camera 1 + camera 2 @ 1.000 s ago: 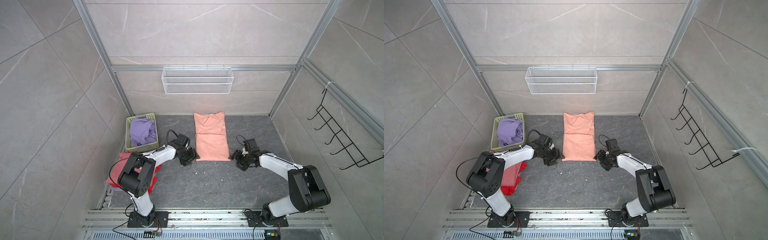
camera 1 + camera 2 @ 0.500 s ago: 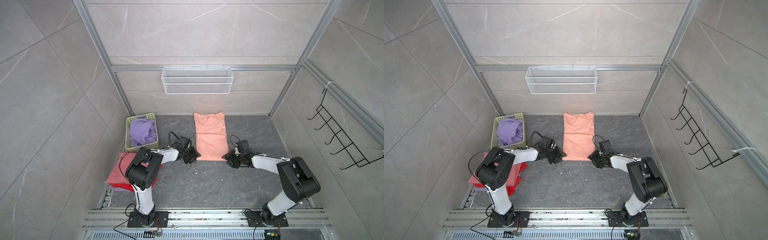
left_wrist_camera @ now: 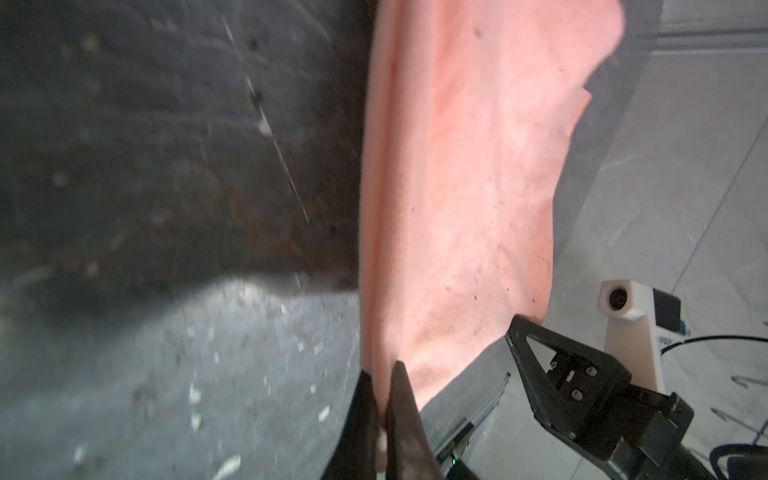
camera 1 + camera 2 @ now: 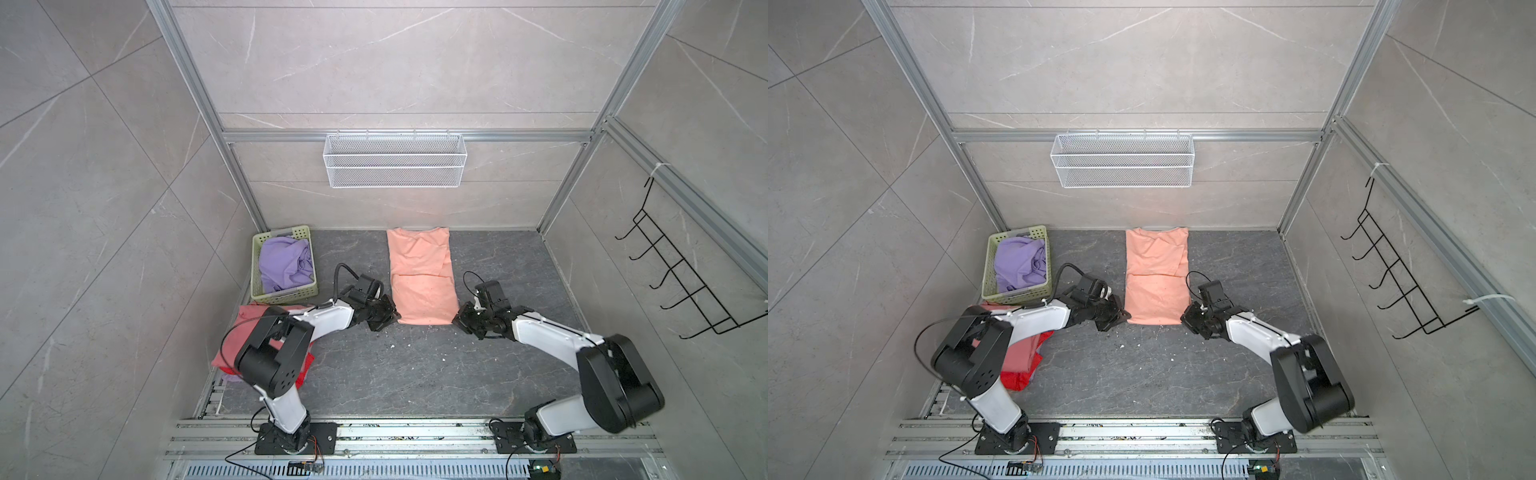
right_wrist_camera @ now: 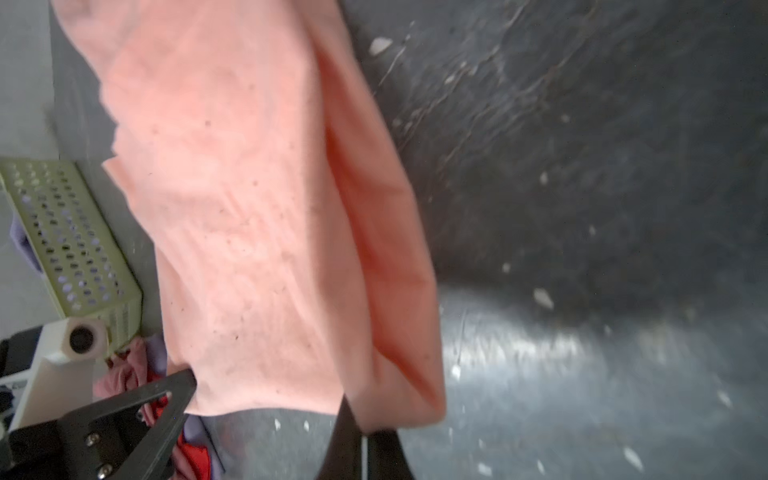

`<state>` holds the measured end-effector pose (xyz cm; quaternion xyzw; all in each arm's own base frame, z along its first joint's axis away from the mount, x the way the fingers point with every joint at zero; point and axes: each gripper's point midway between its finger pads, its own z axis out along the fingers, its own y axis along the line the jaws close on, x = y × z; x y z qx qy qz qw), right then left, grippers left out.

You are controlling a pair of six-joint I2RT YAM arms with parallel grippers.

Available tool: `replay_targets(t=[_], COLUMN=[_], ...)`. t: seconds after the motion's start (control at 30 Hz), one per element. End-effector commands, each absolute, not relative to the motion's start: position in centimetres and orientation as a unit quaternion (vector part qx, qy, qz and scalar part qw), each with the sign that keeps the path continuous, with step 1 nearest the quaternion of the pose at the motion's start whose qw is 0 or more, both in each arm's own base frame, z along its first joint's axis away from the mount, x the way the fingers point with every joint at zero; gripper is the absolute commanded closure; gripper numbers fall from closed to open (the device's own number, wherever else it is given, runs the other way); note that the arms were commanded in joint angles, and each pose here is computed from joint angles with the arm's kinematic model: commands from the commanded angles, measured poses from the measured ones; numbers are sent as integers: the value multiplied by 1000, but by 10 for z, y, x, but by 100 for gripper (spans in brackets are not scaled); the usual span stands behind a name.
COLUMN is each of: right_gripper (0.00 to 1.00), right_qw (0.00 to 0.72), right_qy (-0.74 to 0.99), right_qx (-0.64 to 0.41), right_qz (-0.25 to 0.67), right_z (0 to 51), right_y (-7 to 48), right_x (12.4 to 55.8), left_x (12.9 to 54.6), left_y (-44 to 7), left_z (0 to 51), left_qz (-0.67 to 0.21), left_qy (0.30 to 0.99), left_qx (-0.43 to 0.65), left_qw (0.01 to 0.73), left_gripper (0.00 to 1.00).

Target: Fold and stack the t-shirts

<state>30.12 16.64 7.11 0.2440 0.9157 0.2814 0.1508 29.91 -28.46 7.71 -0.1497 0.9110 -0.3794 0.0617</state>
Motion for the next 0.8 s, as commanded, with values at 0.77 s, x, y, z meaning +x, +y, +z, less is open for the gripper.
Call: replay_targets(t=[0.77], right_gripper=[98], right_qw=[242], right_qy=[906], right_qx=[131], right_qz=[321], right_z=[225], right_y=[218], right_x=[253], left_x=[238], left_y=[-287], left_z=[205], left_qz=[-404], left_qy=[903], left_qx=[-71], left_qw=[128], left_gripper=[100])
